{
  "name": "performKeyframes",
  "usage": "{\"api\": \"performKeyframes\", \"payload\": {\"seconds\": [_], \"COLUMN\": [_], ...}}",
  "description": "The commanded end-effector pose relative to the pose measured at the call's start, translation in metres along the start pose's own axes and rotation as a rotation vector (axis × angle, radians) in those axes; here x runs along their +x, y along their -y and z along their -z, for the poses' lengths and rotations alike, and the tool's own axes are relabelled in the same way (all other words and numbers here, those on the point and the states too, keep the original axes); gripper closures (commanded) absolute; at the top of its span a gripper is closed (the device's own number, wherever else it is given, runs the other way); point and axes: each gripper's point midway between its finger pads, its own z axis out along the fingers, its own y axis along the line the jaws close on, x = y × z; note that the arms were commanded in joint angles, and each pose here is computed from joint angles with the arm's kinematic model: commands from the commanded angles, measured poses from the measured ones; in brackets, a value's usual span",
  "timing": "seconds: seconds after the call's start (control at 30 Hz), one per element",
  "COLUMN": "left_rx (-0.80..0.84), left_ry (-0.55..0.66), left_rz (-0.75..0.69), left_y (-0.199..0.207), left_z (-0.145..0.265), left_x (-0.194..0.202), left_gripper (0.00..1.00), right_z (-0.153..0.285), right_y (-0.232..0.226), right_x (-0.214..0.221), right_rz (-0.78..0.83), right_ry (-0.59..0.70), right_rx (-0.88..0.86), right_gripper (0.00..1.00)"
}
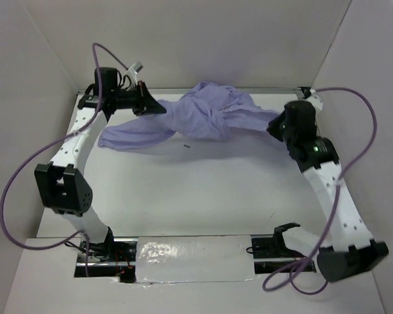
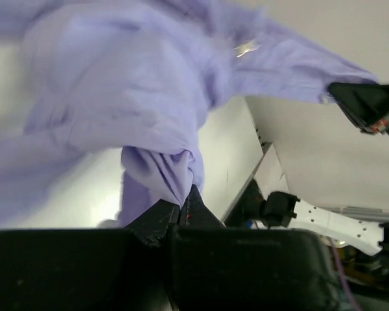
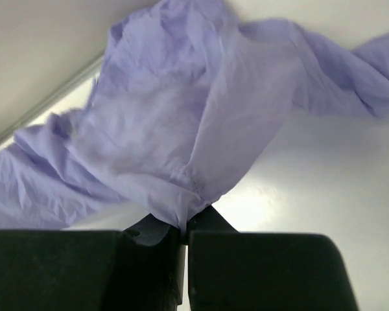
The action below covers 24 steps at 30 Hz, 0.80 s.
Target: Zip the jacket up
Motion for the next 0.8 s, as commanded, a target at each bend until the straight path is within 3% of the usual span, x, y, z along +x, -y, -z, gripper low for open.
{"api": "performKeyframes", "payload": {"seconds": [0.0, 0.07, 0.1, 0.17, 0.23, 0.27, 0.33, 0.37, 0.4, 0.43, 0.47, 0.57, 0.67, 0.77], "left_rx": [-0.152, -0.218, -0.236, -0.216, -0.238, -0.234, -0.314, -0.340, -0.396, -0.399, -0.381, -0.338, -0.271, -0.220], "left_ry": [-0.086, -0.088, -0.137, -0.167, -0.200, -0.214, -0.211, -0.198, -0.161, -0.164, -0.120, -0.076, -0.056, -0.150], "left_rz": [0.250, 0.337, 0.399, 0.441, 0.492, 0.483, 0.477, 0.456, 0.428, 0.432, 0.377, 0.289, 0.218, 0.169], "left_y": [-0.025, -0.024, -0.044, -0.040, -0.046, -0.044, -0.049, -0.046, -0.046, -0.046, -0.034, -0.024, -0.018, -0.020], "left_z": [0.017, 0.023, 0.021, 0.031, 0.036, 0.037, 0.044, 0.046, 0.051, 0.052, 0.052, 0.045, 0.022, -0.015], "left_x": [0.086, 0.126, 0.165, 0.194, 0.225, 0.232, 0.237, 0.232, 0.223, 0.224, 0.206, 0.185, 0.159, 0.146], "left_gripper": [1.00, 1.00, 1.00, 0.97, 0.88, 0.66, 0.57, 0.38, 0.08, 0.01, 0.01, 0.01, 0.01, 0.01], "right_z": [0.034, 0.045, 0.053, 0.060, 0.065, 0.064, 0.058, 0.057, 0.053, 0.053, 0.053, 0.044, 0.022, -0.010], "right_y": [0.074, 0.108, 0.115, 0.138, 0.135, 0.132, 0.126, 0.128, 0.123, 0.121, 0.108, 0.088, 0.068, 0.060], "right_x": [0.082, 0.135, 0.160, 0.202, 0.225, 0.230, 0.220, 0.216, 0.191, 0.193, 0.180, 0.160, 0.154, 0.170], "right_rz": [0.056, 0.042, 0.031, 0.015, -0.002, -0.024, -0.013, 0.005, 0.022, 0.031, 0.048, 0.078, 0.108, 0.163], "right_ry": [-0.226, -0.348, -0.441, -0.557, -0.647, -0.666, -0.640, -0.629, -0.530, -0.534, -0.493, -0.413, -0.372, -0.440], "right_rx": [0.146, 0.201, 0.197, 0.246, 0.214, 0.221, 0.217, 0.240, 0.253, 0.246, 0.193, 0.116, 0.061, 0.080], "right_gripper": [1.00, 1.00, 1.00, 1.00, 0.87, 0.76, 0.60, 0.55, 0.38, 0.38, 0.28, 0.18, 0.15, 0.15]}}
